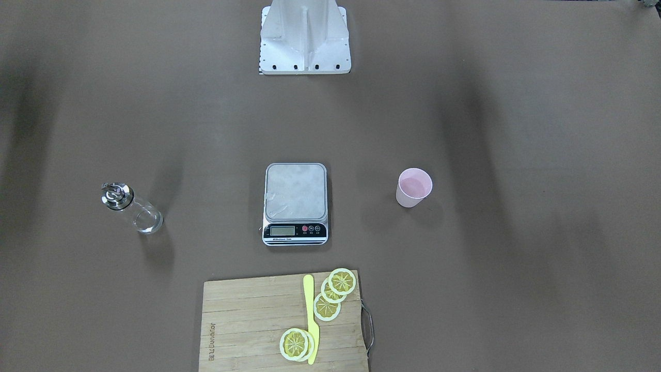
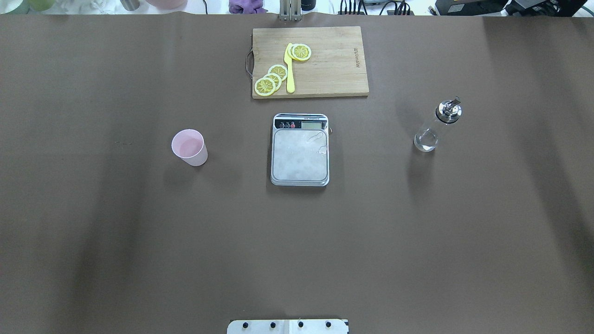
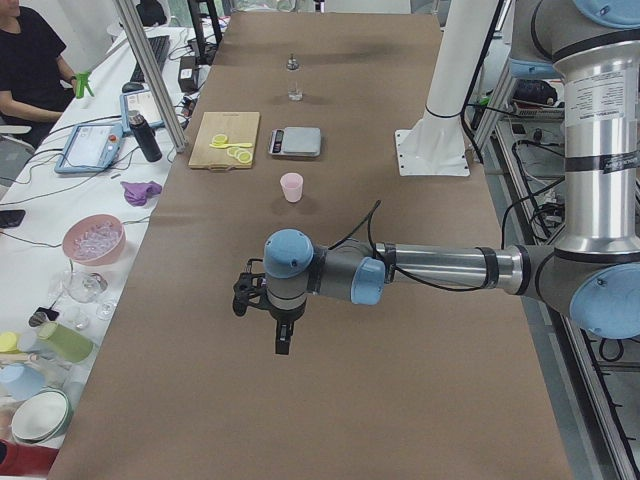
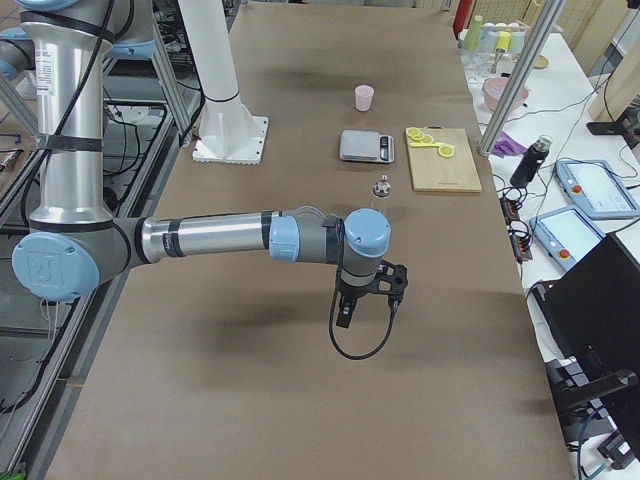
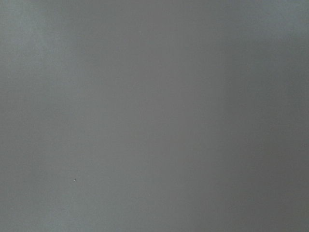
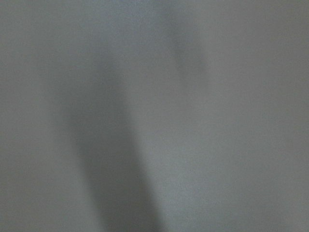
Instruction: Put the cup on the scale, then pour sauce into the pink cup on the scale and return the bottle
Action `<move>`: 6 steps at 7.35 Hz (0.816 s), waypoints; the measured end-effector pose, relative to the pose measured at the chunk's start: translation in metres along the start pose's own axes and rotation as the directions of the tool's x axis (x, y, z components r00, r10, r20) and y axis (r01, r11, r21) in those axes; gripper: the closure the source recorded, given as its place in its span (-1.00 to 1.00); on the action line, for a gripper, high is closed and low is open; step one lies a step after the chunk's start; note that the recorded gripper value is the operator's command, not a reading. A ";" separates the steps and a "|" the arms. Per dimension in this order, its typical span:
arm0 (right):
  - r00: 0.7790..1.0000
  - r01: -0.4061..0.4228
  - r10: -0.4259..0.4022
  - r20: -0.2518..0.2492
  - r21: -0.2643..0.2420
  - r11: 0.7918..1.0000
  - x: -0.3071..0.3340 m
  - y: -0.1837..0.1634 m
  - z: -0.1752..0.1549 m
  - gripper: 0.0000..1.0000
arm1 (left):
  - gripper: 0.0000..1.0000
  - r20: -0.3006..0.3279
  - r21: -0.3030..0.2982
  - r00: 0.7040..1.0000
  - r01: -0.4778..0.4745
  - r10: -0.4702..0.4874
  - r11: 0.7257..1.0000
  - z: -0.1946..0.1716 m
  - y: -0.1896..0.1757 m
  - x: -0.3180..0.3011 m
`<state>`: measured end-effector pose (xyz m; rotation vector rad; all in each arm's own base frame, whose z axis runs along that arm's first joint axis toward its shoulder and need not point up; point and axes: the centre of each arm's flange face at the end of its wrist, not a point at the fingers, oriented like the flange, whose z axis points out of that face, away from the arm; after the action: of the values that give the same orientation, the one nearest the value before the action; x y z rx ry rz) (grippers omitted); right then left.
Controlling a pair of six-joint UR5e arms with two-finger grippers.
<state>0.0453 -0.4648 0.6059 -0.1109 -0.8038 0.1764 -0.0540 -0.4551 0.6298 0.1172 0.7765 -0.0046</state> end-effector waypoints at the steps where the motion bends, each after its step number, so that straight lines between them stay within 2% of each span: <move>1: 1.000 0.008 -0.008 0.002 0.002 1.000 -0.002 -0.001 0.000 -1.00 | -0.96 0.000 0.012 1.000 -0.012 0.012 1.000 -0.003 -0.002 0.004; 3: 0.999 0.037 -0.037 0.006 0.014 0.999 -0.009 -0.002 0.002 -1.00 | -0.96 -0.004 0.052 0.999 -0.053 0.054 0.997 -0.010 -0.009 0.011; 6: 0.998 0.060 -0.060 0.010 0.014 0.998 -0.013 -0.001 0.006 -1.00 | -0.96 -0.005 0.056 0.998 -0.059 0.060 0.997 -0.006 -0.015 0.011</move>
<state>0.0321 -0.4678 0.6009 -0.0727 -0.8154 0.1263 -0.0510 -0.4692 0.6168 0.1934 0.7792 0.0307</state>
